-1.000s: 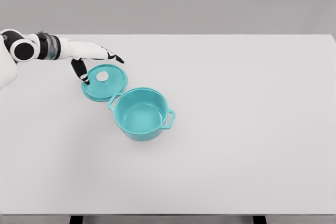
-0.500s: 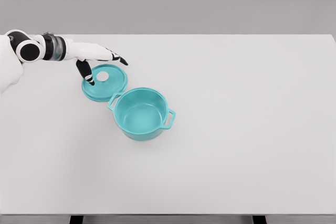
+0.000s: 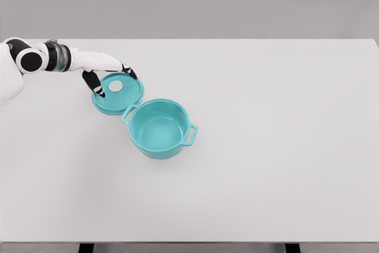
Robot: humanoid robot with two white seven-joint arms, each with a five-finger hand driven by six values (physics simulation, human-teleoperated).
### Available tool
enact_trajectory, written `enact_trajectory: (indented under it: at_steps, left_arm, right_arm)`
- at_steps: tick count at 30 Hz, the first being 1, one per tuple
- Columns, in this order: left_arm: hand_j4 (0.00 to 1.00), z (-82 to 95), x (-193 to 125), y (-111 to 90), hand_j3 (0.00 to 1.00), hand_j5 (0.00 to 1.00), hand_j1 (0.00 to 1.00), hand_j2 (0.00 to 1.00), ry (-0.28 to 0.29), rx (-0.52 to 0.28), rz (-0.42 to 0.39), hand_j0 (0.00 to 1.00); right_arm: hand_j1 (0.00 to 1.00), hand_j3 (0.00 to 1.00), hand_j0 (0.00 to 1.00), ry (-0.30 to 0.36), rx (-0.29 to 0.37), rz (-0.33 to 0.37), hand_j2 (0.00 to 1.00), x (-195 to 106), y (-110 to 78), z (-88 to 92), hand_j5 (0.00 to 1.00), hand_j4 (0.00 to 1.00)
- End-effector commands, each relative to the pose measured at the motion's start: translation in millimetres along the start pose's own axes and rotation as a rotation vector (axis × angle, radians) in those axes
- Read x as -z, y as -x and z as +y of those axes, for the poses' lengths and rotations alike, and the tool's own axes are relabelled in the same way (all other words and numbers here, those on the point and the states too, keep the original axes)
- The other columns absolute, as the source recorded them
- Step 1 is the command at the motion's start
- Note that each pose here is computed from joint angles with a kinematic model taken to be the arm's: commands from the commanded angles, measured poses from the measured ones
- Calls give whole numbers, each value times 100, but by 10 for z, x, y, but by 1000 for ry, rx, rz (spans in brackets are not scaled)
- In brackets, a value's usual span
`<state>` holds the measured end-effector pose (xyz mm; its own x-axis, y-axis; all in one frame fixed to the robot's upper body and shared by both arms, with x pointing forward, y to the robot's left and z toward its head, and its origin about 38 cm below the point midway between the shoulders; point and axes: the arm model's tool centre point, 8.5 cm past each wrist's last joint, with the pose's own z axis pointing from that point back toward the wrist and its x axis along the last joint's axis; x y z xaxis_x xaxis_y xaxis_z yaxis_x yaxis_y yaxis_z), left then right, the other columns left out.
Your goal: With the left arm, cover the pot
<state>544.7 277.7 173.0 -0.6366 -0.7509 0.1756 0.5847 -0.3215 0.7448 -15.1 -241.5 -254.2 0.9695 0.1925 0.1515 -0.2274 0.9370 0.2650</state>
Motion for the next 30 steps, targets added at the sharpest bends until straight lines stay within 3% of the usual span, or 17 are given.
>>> enact_trajectory:
  at_steps: [1, 4, 14, 24, 30]
  left_arm:
    - [77, 8, 8, -9, 77, 77, 77, 77, -3, -4, -3, 77]
    - [64, -7, 1, 2, 64, 64, 64, 64, -5, -9, -3, 64]
    - [46, 7, 0, -10, 46, 46, 46, 46, -17, -19, -12, 46]
    - [44, 72, -60, -13, 44, 44, 44, 44, -58, -45, -32, 44]
    - [44, 220, -252, -90, 44, 44, 44, 44, -110, 0, -67, 44]
  right_arm:
    - [100, 100, 100, 0, 0, 0, 100, 0, 0, 0, 100, 100]
    - [100, 100, 100, 0, 0, 0, 100, 0, 0, 0, 100, 100]
    - [100, 100, 100, 0, 0, 0, 100, 0, 0, 0, 100, 100]
    - [100, 100, 100, 0, 0, 0, 100, 0, 0, 0, 100, 100]
    - [100, 100, 100, -2, 0, 0, 100, 0, 0, 1, 100, 100]
